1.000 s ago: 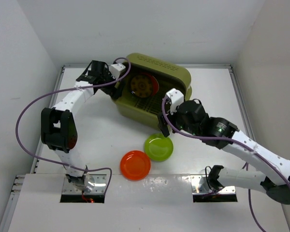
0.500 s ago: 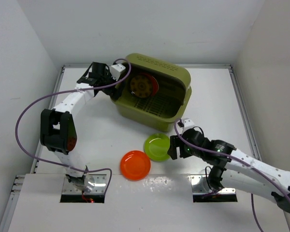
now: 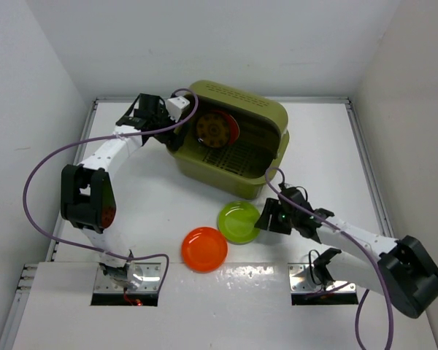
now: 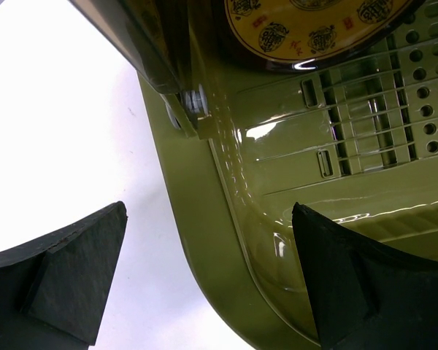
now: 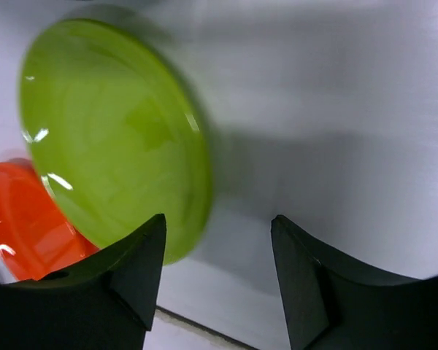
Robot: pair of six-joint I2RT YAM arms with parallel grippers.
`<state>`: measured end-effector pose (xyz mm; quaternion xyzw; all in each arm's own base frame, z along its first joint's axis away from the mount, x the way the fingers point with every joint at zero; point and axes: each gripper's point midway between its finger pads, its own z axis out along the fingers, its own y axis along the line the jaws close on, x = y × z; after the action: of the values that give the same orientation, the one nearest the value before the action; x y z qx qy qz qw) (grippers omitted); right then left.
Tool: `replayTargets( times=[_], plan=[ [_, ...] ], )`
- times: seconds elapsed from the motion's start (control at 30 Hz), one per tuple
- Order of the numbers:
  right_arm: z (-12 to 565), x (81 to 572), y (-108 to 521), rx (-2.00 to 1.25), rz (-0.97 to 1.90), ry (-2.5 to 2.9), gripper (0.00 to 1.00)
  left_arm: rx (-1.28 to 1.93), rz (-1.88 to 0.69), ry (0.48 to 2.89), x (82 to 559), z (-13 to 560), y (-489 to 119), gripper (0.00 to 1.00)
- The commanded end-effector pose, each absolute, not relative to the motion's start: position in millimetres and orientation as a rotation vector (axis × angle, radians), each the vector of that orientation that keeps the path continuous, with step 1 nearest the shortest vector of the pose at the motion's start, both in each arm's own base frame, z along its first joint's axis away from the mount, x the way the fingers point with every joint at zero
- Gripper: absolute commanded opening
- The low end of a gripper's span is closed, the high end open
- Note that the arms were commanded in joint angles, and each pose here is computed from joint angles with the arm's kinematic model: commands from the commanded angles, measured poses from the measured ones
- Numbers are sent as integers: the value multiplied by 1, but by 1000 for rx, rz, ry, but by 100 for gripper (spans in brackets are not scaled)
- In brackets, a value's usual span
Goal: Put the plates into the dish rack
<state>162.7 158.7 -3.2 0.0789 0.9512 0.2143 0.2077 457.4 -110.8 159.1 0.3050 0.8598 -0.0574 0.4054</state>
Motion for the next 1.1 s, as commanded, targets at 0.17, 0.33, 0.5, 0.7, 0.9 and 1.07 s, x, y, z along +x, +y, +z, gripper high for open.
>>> replayTargets(
  times=[0.17, 0.33, 0.5, 0.7, 0.9, 1.07],
  plan=[
    [-6, 168, 184, 204, 770, 2626, 45, 787, -152, 2128, 451, 175, -114, 100],
    [-13, 164, 174, 238, 754, 2630, 6, 789, -154, 2137, 449, 174, -114, 100],
    [-6, 166, 162, 211, 686, 2593, 0, 794, -157, 2154, 446, 169, -113, 100],
    [38, 178, 168, -46, 622, 2507, 0, 794, -157, 2154, 446, 169, -113, 100],
    [80, 177, 172, -299, 584, 2474, 0, 788, -144, 2148, 448, 172, -112, 100],
    [125, 179, 191, -505, 618, 2355, 0, 800, -142, 2153, 447, 171, -111, 100]
  ],
)
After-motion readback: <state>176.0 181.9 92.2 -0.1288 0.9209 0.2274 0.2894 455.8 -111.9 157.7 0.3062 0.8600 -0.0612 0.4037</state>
